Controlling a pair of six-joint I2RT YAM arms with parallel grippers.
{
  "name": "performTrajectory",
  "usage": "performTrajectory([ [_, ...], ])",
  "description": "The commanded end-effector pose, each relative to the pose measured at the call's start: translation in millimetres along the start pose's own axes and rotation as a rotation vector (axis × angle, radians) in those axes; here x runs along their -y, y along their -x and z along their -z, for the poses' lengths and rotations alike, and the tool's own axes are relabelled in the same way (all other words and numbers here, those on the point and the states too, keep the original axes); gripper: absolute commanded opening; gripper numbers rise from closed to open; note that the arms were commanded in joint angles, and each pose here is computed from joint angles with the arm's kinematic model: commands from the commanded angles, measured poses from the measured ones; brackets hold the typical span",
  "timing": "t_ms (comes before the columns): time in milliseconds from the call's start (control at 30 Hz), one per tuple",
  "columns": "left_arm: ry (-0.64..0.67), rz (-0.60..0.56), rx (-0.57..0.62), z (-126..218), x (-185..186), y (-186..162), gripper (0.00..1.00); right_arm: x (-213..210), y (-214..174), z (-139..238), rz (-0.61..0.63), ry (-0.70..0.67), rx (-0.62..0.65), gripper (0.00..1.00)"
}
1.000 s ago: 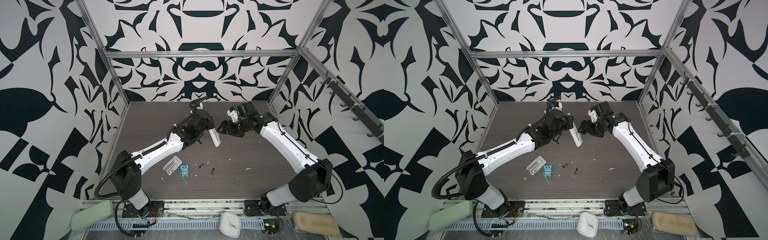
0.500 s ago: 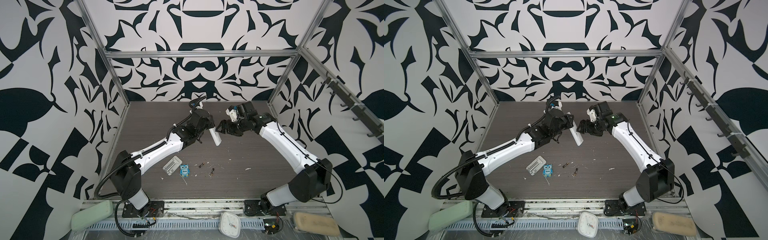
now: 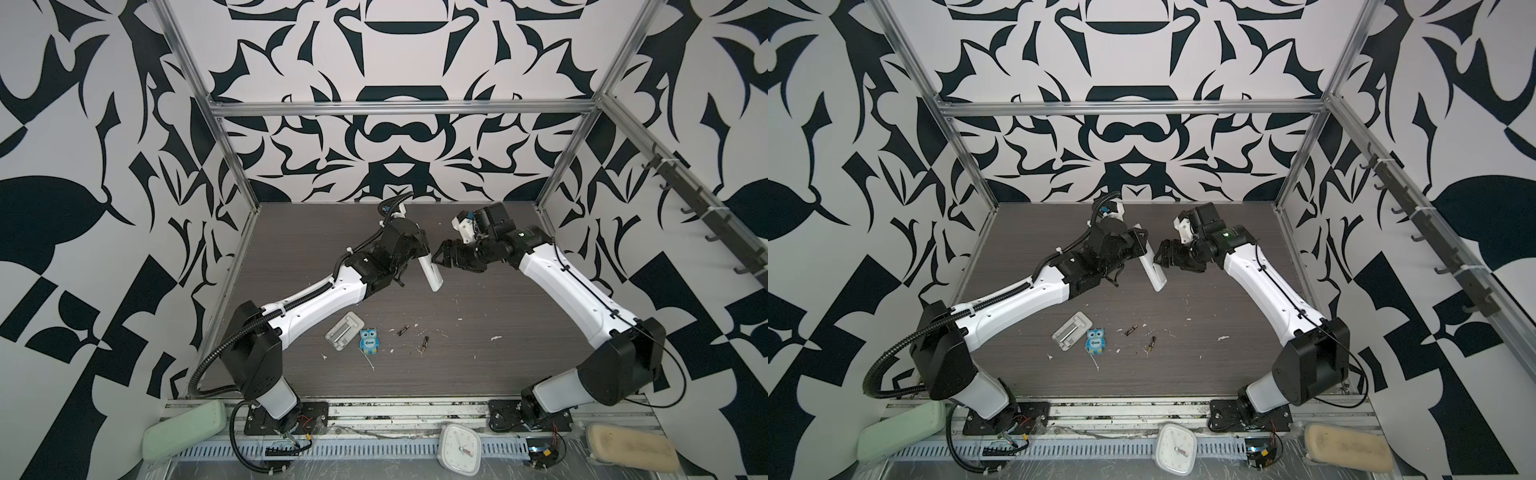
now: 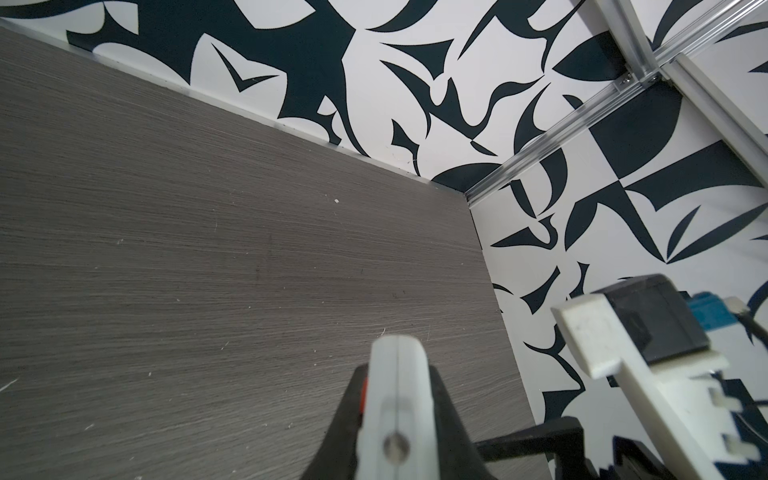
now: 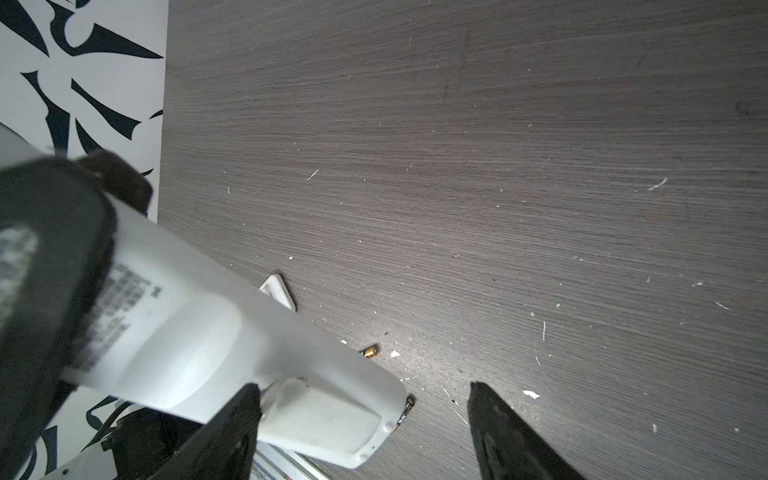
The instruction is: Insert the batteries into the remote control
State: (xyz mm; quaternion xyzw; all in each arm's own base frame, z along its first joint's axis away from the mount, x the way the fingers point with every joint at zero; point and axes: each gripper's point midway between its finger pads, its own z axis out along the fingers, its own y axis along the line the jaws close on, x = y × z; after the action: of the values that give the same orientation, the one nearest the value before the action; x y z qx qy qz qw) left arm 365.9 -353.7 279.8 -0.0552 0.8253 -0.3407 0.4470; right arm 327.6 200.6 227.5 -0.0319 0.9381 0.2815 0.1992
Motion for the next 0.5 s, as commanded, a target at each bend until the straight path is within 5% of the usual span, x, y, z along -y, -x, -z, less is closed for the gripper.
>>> performTrajectory([
  [0,-0.049,0.024,0.055,10.5,17.0,21.1,0.0,-4.4,2.4,18.2,0.042,-0.014,0.047,0.81],
  [467,-0.056,0.017,0.049,9.1,19.8,21.0,0.0,-3.3,3.7,14.2,0.038,-0.014,0.045,0.81],
])
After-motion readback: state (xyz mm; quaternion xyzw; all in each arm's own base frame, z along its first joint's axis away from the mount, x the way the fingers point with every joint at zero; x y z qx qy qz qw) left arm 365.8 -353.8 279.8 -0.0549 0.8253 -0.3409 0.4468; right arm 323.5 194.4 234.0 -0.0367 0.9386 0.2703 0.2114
